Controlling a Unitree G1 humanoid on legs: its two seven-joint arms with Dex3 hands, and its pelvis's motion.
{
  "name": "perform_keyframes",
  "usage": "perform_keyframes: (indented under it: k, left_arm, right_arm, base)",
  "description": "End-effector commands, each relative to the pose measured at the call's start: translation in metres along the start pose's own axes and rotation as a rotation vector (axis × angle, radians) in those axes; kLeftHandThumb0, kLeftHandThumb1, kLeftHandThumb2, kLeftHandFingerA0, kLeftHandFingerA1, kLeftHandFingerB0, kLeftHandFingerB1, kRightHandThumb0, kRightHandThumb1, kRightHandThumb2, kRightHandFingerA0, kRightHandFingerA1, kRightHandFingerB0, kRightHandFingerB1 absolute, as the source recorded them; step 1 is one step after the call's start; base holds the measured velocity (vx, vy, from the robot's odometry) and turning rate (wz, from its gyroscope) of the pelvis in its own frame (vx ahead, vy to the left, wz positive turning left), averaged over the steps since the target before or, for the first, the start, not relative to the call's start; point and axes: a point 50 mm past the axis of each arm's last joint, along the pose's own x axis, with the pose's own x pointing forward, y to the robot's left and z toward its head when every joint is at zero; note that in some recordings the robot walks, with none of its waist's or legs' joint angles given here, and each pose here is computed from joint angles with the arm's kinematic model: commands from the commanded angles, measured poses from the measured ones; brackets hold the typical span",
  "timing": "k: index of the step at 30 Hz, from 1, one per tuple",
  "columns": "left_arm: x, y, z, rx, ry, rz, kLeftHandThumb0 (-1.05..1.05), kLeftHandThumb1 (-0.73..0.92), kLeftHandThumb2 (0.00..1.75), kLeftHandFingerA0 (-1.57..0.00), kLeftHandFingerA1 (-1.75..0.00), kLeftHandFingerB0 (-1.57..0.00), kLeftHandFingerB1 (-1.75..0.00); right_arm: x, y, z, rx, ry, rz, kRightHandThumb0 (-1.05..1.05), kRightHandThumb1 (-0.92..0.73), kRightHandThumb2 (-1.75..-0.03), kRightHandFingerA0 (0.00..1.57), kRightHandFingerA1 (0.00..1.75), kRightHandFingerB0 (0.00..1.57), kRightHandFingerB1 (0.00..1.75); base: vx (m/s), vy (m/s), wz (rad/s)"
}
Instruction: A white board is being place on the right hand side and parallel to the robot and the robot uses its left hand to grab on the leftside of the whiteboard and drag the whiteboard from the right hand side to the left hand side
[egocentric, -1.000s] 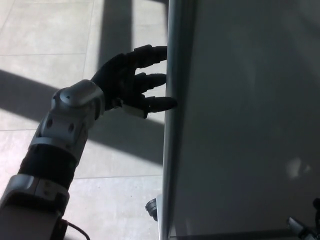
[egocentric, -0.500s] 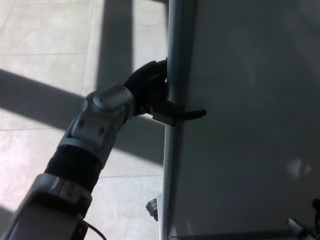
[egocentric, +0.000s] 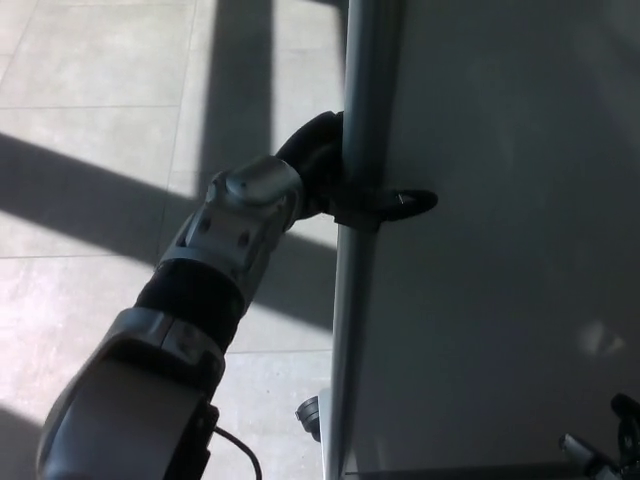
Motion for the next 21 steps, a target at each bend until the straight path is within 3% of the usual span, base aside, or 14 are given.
perform_keyframes:
  k: [1,2,3,4,9,10,11,17,18,21]
  left_arm:
    - [0.0,-0.007,-0.006,0.075,-0.094,0.142,-0.38,0.61,0.59,-1.11,-0.77,-0.76,-0.46]
    - [0.0,-0.007,-0.007,0.074,-0.103,0.152,-0.38,0.61,0.59,-1.11,-0.77,-0.76,-0.46]
    - [-0.001,-0.005,-0.008,0.08,-0.104,0.166,-0.4,0.6,0.59,-1.13,-0.84,-0.76,-0.46]
    - [-0.001,-0.003,-0.008,0.081,-0.093,0.179,-0.39,0.6,0.59,-1.09,-0.85,-0.74,-0.44]
    - [-0.005,0.007,-0.008,0.1,-0.087,0.203,-0.35,0.63,0.58,-1.06,-0.79,-0.7,-0.43]
    - [-0.005,0.007,-0.008,0.111,-0.093,0.203,-0.37,0.54,0.8,-1.01,-0.85,-0.64,-0.57]
    - [-0.006,0.009,-0.008,0.098,-0.106,0.2,-0.3,0.62,0.6,-1.06,-0.72,-0.66,-0.42]
    - [-0.01,0.014,-0.008,0.073,-0.121,0.187,-0.28,0.64,0.59,-1.05,-0.7,-0.78,-0.45]
    - [-0.011,0.014,-0.008,0.077,-0.123,0.189,-0.25,0.65,0.59,-1.04,-0.7,-0.8,-0.46]
    - [-0.013,0.019,-0.009,0.074,-0.127,0.201,-0.2,0.67,0.59,-1.04,-0.75,-0.78,-0.48]
  right_arm:
    - [0.0,-0.002,0.007,-0.023,-0.03,-0.022,-0.46,-0.69,-0.86,0.61,0.61,0.16,0.39]
    - [0.0,-0.003,0.007,-0.028,-0.031,-0.016,-0.46,-0.69,-0.86,0.61,0.61,0.16,0.39]
    - [0.0,-0.002,0.008,-0.024,-0.035,-0.01,-0.39,-0.83,-0.65,0.66,0.53,0.21,0.28]
    - [0.0,-0.002,0.008,-0.026,-0.034,-0.013,-0.48,-0.69,-0.86,0.61,0.61,0.17,0.39]
    - [0.001,-0.002,0.008,-0.022,-0.035,-0.02,-0.48,-0.69,-0.85,0.63,0.62,0.17,0.39]
    - [0.001,-0.002,0.008,-0.018,-0.036,-0.017,-0.47,-0.69,-0.86,0.6,0.61,0.16,0.39]
    - [0.001,-0.002,0.008,-0.01,-0.035,-0.015,-0.47,-0.69,-0.86,0.61,0.62,0.16,0.39]
    - [0.001,-0.001,0.006,-0.008,-0.032,-0.022,-0.48,-0.7,-0.85,0.61,0.61,0.17,0.39]
    - [0.001,-0.001,0.006,-0.009,-0.034,-0.02,-0.39,-0.84,-0.65,0.65,0.53,0.21,0.28]
    - [0.002,0.0,0.008,-0.02,-0.038,-0.019,-0.4,-0.83,-0.65,0.64,0.53,0.21,0.28]
  base:
    - [0.0,0.0,0.0]
    - [0.0,0.0,0.0]
    - [0.0,0.0,0.0]
    - [0.0,0.0,0.0]
    - [0.0,0.0,0.0]
    - [0.0,0.0,0.0]
    - [0.0,0.0,0.0]
    - [0.0,0.0,0.0]
    - [0.0,0.0,0.0]
    - [0.0,0.0,0.0]
